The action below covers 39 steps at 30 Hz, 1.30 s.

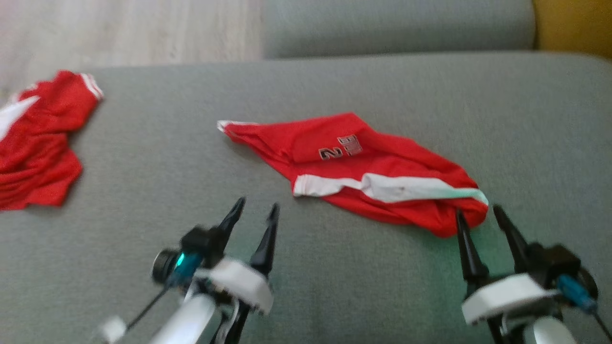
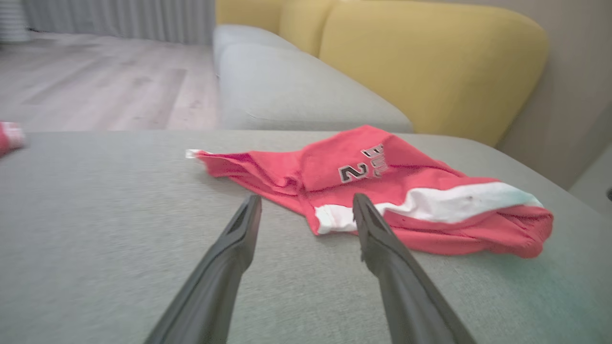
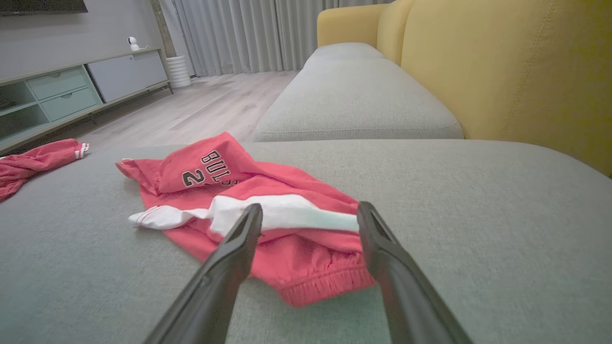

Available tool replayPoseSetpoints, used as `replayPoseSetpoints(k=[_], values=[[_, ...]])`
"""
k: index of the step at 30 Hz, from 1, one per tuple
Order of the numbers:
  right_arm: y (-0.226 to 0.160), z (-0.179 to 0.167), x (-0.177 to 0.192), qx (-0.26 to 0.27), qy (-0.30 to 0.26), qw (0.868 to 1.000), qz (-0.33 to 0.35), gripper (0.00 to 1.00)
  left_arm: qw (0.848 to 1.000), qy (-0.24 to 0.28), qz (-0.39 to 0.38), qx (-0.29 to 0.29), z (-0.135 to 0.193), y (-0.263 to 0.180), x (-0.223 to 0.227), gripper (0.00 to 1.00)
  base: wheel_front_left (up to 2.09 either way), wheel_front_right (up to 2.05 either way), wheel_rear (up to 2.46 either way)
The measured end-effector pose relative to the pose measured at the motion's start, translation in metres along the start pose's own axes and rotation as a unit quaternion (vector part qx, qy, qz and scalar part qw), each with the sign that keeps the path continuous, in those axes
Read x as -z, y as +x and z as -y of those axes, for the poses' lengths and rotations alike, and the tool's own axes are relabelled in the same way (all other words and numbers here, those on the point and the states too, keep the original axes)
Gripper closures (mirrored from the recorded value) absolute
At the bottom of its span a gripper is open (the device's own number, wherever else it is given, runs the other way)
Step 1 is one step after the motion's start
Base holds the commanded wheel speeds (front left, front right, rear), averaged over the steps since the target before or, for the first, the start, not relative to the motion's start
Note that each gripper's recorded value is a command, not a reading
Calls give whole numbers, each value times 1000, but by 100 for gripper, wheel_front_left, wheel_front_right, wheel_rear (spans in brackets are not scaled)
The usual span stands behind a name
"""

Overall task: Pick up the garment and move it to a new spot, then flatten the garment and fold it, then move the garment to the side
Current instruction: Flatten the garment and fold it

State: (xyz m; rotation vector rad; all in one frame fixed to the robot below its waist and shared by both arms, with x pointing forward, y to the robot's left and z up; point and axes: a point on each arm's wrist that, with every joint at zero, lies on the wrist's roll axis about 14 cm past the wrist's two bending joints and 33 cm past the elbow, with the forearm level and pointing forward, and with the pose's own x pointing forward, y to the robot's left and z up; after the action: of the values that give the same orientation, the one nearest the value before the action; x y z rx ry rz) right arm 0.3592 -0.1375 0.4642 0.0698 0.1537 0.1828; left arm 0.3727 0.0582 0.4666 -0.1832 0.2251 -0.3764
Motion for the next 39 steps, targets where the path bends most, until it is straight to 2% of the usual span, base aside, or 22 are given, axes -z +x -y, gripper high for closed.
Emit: replayPoseSetpoints(k=[4, 8, 16, 28, 39], values=[[14, 6, -6, 6, -3, 1000, 8, 0, 998, 7, -44, 37, 12, 34, 14, 0, 0, 0, 0], [18, 18, 3, 23, -2, 1000, -7, 0, 994, 15, -89, 61, 18, 61, 35, 0, 0, 0, 0], [16, 41, 16, 57, 0, 998, -24, 0, 983, 12, -161, 88, 25, 83, 76, 0, 0, 0, 0], [14, 48, 19, 68, 5, 997, -23, 0, 985, 16, -140, 98, 31, 95, 68, 0, 0, 0, 0], [7, 56, 23, 83, 7, 996, -23, 0, 982, 13, -156, 104, 36, 97, 78, 0, 0, 0, 0]])
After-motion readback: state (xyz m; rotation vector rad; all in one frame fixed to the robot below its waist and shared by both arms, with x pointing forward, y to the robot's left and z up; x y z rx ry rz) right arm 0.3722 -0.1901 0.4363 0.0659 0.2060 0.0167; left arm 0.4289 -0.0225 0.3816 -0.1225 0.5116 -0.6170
